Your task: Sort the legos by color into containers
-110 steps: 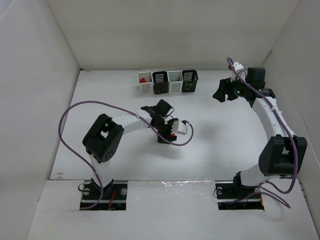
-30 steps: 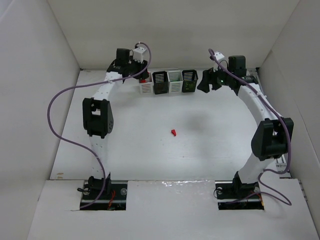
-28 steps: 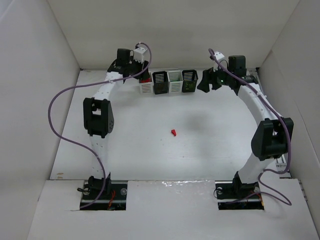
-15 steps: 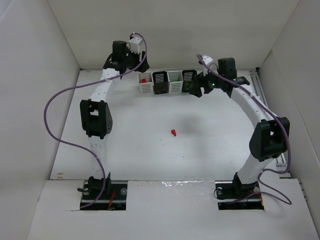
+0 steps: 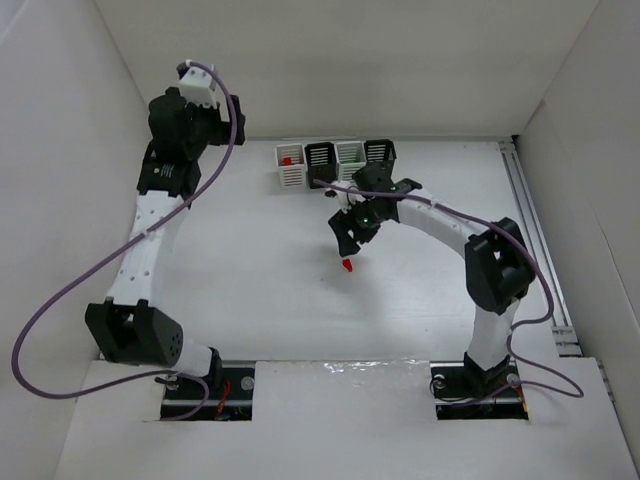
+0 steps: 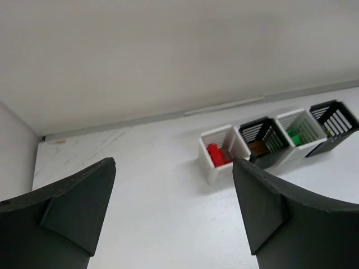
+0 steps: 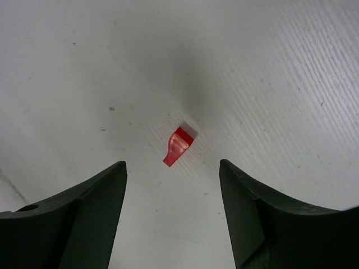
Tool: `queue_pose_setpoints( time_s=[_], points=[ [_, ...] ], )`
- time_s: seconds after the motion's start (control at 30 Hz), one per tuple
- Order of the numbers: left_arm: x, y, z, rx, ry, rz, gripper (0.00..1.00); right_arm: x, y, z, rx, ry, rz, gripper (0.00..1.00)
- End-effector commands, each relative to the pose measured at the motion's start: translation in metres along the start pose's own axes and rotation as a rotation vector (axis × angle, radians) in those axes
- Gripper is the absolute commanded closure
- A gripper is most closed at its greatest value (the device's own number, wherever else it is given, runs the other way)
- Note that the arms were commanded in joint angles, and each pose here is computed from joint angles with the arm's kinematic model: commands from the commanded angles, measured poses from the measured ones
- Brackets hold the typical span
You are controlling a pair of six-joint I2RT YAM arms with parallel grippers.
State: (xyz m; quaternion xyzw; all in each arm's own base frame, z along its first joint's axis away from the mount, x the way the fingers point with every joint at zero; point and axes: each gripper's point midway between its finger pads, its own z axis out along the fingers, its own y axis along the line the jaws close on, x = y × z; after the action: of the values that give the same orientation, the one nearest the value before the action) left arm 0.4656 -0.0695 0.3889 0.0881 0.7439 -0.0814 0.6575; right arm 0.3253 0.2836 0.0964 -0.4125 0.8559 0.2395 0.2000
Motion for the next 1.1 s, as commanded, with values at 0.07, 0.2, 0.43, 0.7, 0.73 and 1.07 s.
queue_pose_setpoints(
  time_s=[0.07, 0.2, 0.43, 0.7, 0.73, 1.07],
  points=[
    [0.043, 0.015, -0.009, -0.075, 0.061, -0.009, 0.15, 0.003, -0.013, 0.002, 0.198, 0.033, 0.126, 0.28],
    [0.053, 0.02, -0.014, -0.094, 0.091, -0.014, 0.15, 0.008, -0.006, 0.006, 0.265, 0.044, 0.156, 0.29],
    [0.058, 0.016, -0.009, -0.063, 0.11, -0.007, 0.14, 0.028, 0.007, 0.016, 0.329, 0.085, 0.219, 0.29],
    [0.056, 0.012, 0.002, -0.034, 0.111, -0.018, 0.14, 0.035, 0.009, 0.024, 0.353, 0.073, 0.218, 0.29],
    [0.056, 0.012, 0.002, -0.034, 0.111, -0.018, 0.14, 0.037, 0.006, 0.027, 0.368, 0.079, 0.23, 0.3],
    [0.056, 0.012, 0.002, -0.036, 0.111, -0.018, 0.14, 0.037, 0.002, 0.05, 0.348, 0.117, 0.237, 0.45]
  ],
)
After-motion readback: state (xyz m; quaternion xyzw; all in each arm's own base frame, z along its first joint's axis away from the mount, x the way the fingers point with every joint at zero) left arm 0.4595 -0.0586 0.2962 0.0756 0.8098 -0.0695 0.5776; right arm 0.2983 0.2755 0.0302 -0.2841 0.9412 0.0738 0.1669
